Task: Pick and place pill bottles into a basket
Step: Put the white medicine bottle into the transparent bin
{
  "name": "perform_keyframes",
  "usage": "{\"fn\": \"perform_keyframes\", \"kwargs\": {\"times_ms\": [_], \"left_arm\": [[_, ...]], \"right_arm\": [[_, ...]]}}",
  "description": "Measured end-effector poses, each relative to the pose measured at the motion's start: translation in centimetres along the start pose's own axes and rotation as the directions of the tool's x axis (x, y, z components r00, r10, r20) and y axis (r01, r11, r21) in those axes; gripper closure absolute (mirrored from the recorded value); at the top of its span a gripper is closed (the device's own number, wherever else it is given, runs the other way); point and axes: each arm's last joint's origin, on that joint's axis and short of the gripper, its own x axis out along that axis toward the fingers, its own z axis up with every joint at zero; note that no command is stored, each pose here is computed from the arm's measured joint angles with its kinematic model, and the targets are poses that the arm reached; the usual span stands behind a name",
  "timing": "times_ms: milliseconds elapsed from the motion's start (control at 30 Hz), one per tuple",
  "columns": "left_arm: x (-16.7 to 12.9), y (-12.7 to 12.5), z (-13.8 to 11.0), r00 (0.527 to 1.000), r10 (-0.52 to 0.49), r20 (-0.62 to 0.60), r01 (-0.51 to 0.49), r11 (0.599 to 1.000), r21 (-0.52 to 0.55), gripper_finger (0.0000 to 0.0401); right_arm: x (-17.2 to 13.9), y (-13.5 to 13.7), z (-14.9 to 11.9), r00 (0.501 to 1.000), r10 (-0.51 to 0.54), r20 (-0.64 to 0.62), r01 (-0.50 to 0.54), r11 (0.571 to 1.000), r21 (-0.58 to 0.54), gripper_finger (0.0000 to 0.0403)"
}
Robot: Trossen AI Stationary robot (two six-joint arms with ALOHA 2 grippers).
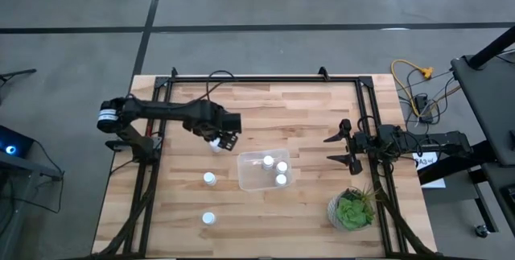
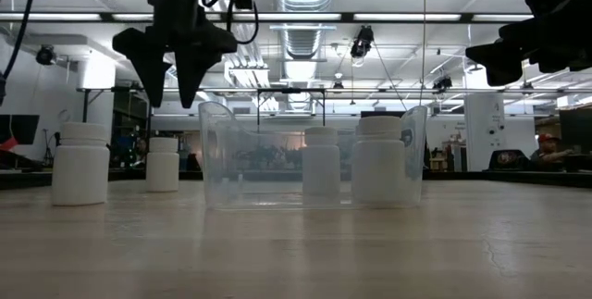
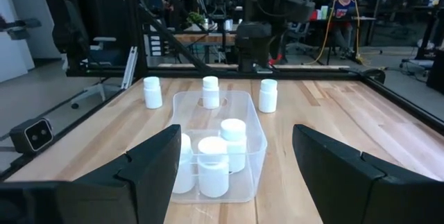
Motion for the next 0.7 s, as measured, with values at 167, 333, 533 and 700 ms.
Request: {"fn": "perform_keyframes", "kwargs": {"times_ms": [167, 333, 533, 700], "left_arm": [[0.1, 0.6, 0.7, 0.999, -0.019, -0.033, 0.019, 1.000, 0.004, 0.0127], [0.5, 0.6, 1.2, 0.998, -0.041, -0.054, 0.041, 0.999, 0.009, 0.0127], [1.4, 0.4, 1.3, 0.994, -0.088, -0.068, 0.088, 0.996, 0.001, 0.0127], [3.3, 1.2, 0.4, 0.992, -0.030, -0.126, 0.029, 0.999, -0.015, 0.0127]], "right_arm": [[0.0, 0.0, 0.0, 1.000, 0.000, 0.000, 0.000, 1.000, -0.001, 0.0138], [0.0, 0.0, 0.0, 1.000, 0.000, 0.000, 0.000, 1.000, -0.007, 0.0138], [0.0, 0.0, 0.0, 1.000, 0.000, 0.000, 0.000, 1.000, -0.008, 0.0138], [0.0, 0.0, 0.0, 1.000, -0.001, 0.000, 0.001, 1.000, 0.000, 0.0138]]}}
